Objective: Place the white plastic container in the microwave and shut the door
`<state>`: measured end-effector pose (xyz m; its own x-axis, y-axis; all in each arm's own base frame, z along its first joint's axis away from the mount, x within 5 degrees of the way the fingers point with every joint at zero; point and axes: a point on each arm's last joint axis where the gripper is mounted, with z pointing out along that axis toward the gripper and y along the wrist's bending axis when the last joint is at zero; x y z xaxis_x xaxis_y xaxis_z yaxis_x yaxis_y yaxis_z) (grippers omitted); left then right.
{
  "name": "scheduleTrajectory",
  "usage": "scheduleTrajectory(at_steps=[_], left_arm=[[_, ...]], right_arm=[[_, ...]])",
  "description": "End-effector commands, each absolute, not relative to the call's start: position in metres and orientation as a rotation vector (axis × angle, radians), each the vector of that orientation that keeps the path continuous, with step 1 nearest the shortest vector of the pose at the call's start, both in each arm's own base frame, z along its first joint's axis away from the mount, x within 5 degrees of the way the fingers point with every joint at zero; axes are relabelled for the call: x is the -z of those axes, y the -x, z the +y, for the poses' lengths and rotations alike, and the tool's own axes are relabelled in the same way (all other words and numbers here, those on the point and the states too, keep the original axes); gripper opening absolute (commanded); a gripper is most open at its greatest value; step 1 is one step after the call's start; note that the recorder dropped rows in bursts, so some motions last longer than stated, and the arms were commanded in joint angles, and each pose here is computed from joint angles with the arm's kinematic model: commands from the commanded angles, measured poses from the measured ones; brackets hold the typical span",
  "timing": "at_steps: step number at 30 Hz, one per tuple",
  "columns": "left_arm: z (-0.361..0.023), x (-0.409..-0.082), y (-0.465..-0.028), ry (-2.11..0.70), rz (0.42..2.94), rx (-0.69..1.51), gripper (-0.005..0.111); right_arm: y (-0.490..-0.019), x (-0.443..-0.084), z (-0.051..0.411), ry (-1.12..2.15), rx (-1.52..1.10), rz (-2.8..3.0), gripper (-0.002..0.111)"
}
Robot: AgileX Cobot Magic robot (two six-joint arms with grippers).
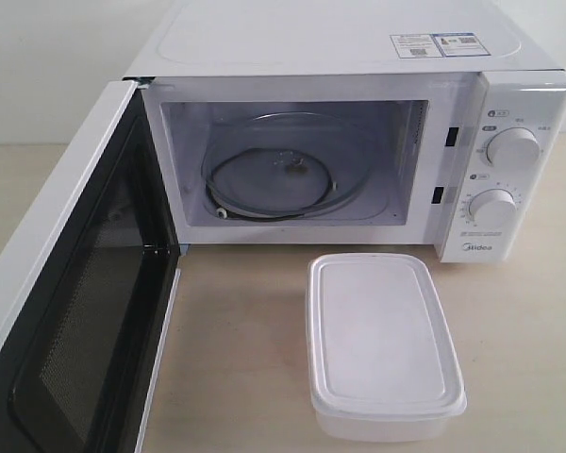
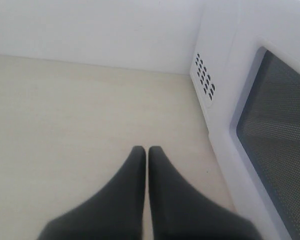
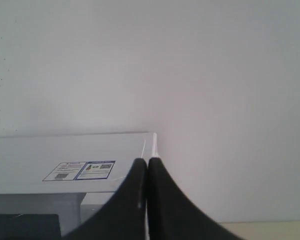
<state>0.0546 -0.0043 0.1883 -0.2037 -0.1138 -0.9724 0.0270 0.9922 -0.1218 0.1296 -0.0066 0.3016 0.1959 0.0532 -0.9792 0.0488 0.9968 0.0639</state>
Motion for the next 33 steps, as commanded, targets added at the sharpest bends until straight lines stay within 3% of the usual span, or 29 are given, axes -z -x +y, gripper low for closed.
scheduleTrajectory(at_steps=[1,15,22,33], left_arm=[[-0.004,-0.187,-0.055,0.071,1.772,0.131,0.004],[-0.004,-0.187,-0.055,0.071,1.772,0.131,0.004],[-0.004,-0.187,-0.055,0.071,1.772,0.131,0.004],[-0.004,-0.187,-0.055,0.071,1.772,0.131,0.004]], right_arm=[[-0.131,-0.306,-0.007,-0.156,-0.083,1.345,0.000],[-0.131,-0.306,-0.007,-0.240,-0.188,1.328,0.000],[-0.143,-0.304,0.002,0.036,-0.014,1.376,0.000],[-0.172,-0.248,0.031,0.305,-0.170,1.538,0.000]])
